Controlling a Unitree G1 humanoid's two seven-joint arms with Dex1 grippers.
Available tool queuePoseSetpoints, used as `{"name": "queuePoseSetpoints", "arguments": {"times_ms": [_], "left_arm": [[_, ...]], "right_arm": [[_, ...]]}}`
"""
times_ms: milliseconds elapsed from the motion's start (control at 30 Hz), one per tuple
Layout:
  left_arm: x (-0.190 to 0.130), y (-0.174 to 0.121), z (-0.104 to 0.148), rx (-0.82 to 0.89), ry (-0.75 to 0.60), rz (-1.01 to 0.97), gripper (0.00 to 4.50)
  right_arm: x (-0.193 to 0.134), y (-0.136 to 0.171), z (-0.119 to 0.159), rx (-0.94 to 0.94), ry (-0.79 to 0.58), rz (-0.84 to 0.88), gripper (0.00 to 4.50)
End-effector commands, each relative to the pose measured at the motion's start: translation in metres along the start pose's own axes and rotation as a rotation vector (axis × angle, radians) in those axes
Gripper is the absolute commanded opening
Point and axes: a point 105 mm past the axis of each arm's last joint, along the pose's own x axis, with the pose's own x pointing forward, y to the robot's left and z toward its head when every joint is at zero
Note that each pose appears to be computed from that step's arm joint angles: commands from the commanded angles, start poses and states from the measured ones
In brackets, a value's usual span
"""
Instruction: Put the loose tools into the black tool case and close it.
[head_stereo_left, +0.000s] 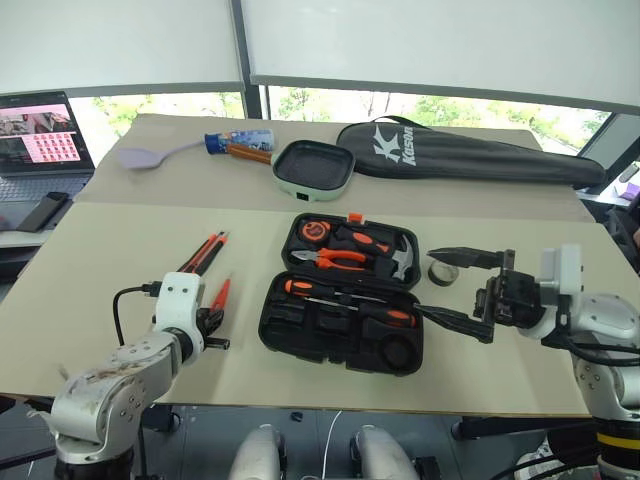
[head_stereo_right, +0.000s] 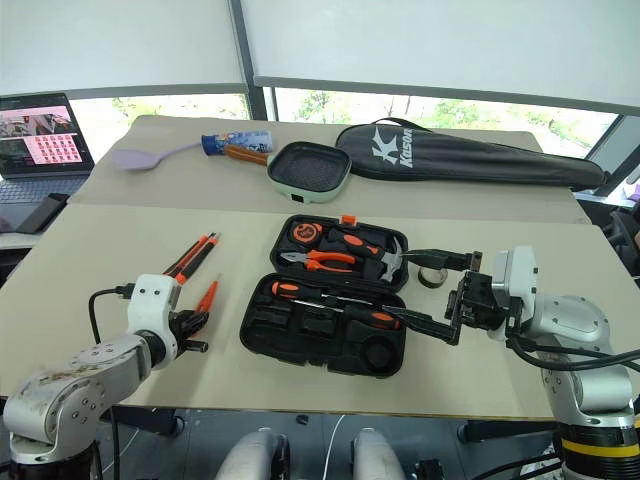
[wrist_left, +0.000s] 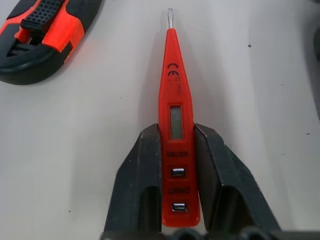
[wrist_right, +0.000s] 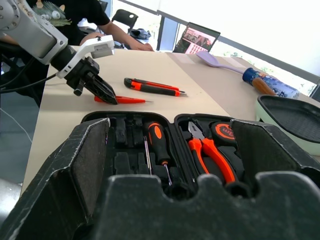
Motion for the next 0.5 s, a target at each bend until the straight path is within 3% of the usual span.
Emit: {"name": "queuePoseSetpoints", "arguments": {"times_ms": [33,167,267,400,500], "left_arm": [[-0.01,0.005,0.014,0.006,-0.117,-0.109,0.45],[-0.031,0.01,0.05,0.193,-0.325,-0.363,0.45],[-0.04,-0.009,0.069,0.462,-0.401,-0.618,0.45],[-0.035,-0.044,0.08,0.822,-0.373,-0.891,0.45],[-0.024,-0.063,0.084,1.0,-0.301,-0.986,0.45]], "right_arm": [[0.0,0.002,0.008,-0.024,-0.008,-0.005,4.5],[-0.005,0.004,0.003,-0.007,0.012,-0.028,4.5],[-0.009,0.004,0.001,-0.001,0.022,-0.048,4.5],[-0.011,0.006,-0.003,0.009,0.039,-0.059,4.5],[-0.018,0.01,-0.003,0.035,0.061,-0.071,4.5]]}}
